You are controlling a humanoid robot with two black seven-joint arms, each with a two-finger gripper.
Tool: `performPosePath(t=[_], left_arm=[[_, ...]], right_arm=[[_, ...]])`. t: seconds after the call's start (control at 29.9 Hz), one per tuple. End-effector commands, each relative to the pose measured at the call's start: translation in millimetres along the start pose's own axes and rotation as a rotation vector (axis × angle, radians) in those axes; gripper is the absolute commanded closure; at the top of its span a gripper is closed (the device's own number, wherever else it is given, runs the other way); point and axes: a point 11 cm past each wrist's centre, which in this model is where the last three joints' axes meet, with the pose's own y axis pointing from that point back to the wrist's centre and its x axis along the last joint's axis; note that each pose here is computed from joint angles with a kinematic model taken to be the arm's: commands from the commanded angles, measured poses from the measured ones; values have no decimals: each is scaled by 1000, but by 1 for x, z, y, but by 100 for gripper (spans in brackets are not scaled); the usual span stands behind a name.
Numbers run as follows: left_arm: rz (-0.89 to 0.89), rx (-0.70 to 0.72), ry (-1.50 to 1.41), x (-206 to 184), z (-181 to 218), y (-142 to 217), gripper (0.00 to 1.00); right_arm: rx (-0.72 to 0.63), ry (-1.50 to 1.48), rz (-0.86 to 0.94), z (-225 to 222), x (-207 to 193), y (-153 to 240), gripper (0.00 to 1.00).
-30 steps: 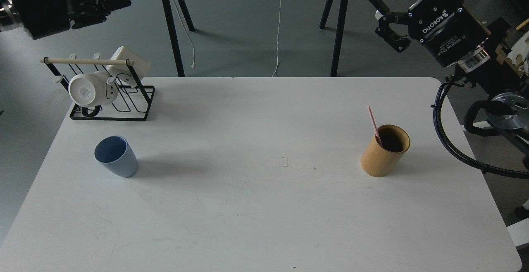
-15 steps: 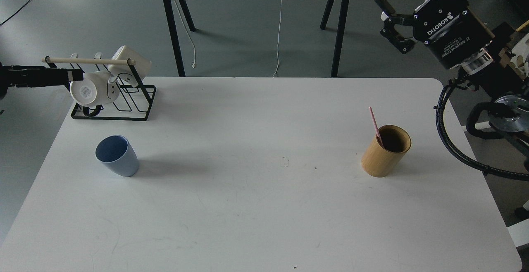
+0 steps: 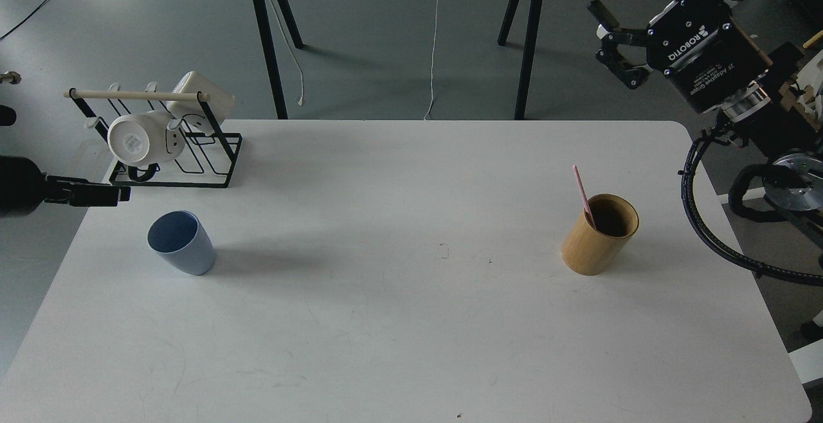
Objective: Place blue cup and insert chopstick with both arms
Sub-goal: 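Reach the left gripper to the tipped blue cup and grasp it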
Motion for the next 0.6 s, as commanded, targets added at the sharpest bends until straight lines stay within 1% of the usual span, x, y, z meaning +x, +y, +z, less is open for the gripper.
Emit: performPosePath(t=[0.0, 0.23, 0.37, 0.57], left_arm=[[-27, -6, 2, -10, 3, -10, 1], [-56, -18, 3, -22, 7, -19, 1], [-64, -44, -9, -26, 17, -31, 1], [-76, -62, -10, -32, 24, -38, 3]], right_arm=[[-4, -2, 3, 1, 0, 2, 1], [-7, -6, 7, 4, 1, 4, 1], [-9, -7, 9, 5, 2, 4, 1], [-13, -9, 15, 7, 3, 7, 1]])
